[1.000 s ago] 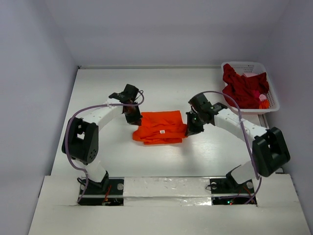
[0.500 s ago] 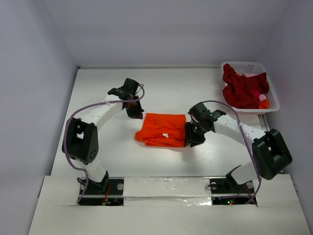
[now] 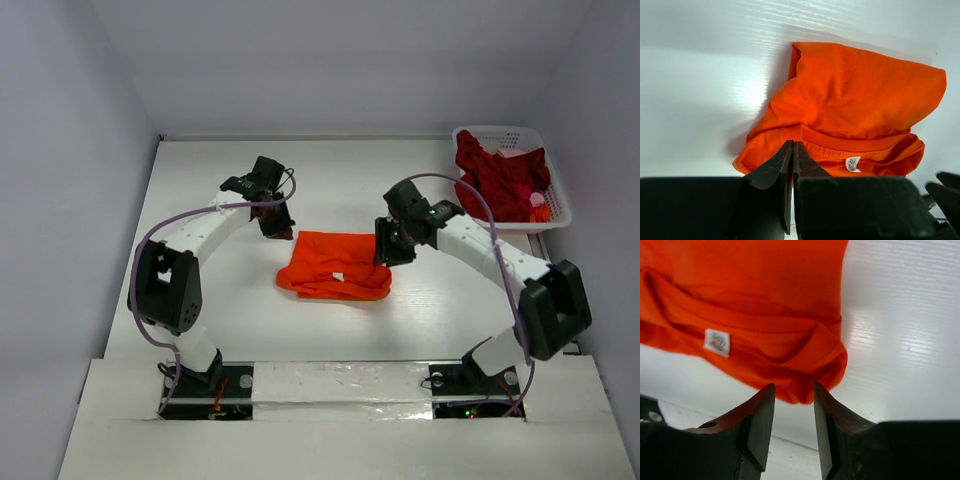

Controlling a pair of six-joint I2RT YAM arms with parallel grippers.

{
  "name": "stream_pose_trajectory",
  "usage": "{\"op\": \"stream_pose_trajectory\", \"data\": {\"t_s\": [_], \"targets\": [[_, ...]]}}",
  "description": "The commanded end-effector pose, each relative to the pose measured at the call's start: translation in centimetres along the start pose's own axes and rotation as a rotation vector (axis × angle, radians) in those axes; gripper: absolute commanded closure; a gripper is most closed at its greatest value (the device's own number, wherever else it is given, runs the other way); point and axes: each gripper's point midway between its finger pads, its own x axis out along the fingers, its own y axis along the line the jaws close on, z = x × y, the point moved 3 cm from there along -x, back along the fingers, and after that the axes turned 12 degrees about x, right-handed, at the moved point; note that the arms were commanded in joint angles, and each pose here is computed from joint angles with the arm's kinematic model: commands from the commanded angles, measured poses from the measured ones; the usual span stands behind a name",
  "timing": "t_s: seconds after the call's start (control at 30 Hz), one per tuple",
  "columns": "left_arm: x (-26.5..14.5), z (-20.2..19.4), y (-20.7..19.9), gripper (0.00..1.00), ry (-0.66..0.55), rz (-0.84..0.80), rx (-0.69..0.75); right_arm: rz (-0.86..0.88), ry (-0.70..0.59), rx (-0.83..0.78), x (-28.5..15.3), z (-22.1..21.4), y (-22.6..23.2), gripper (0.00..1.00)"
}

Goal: Fold and stack the t-shirts
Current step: Smooth out wrinkles on the folded tshirt

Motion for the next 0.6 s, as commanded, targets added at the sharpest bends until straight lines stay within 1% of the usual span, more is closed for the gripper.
{"op": "stream_pose_trajectory", "data": {"t_s": [0.0, 0.07, 0.13, 0.23, 0.5, 0.57], "targets": [[-0.8, 0.2, -0.1, 1.00, -0.009, 0.001, 0.001, -0.067, 0.010, 0.011, 3.3, 0.8, -0.2, 0.58], [-0.9, 0.2, -0.1, 1.00, -0.010, 0.002, 0.001, -0.096, 0.011, 0.018, 4.6, 1.1, -0.5, 0.63], [-1.0, 0.1, 0.0, 1.00, -0.009, 0.005, 0.001, -0.133, 0.007, 0.026, 5.9, 1.5, -0.9, 0.64], [-0.9, -0.1, 0.0, 1.00, -0.007, 0.002, -0.002, -0.149, 0.017, 0.028, 6.9, 1.7, -0.9, 0.64], [-0.9, -0.3, 0.2, 1.00, -0.004, 0.007, -0.001, -0.144, 0.000, 0.013, 6.4, 2.8, -0.1, 0.65], [-0.9, -0.3, 0.1, 1.00, -0.002, 0.007, -0.003, -0.156, -0.030, 0.009, 5.9, 3.4, 0.0, 0.65]]}}
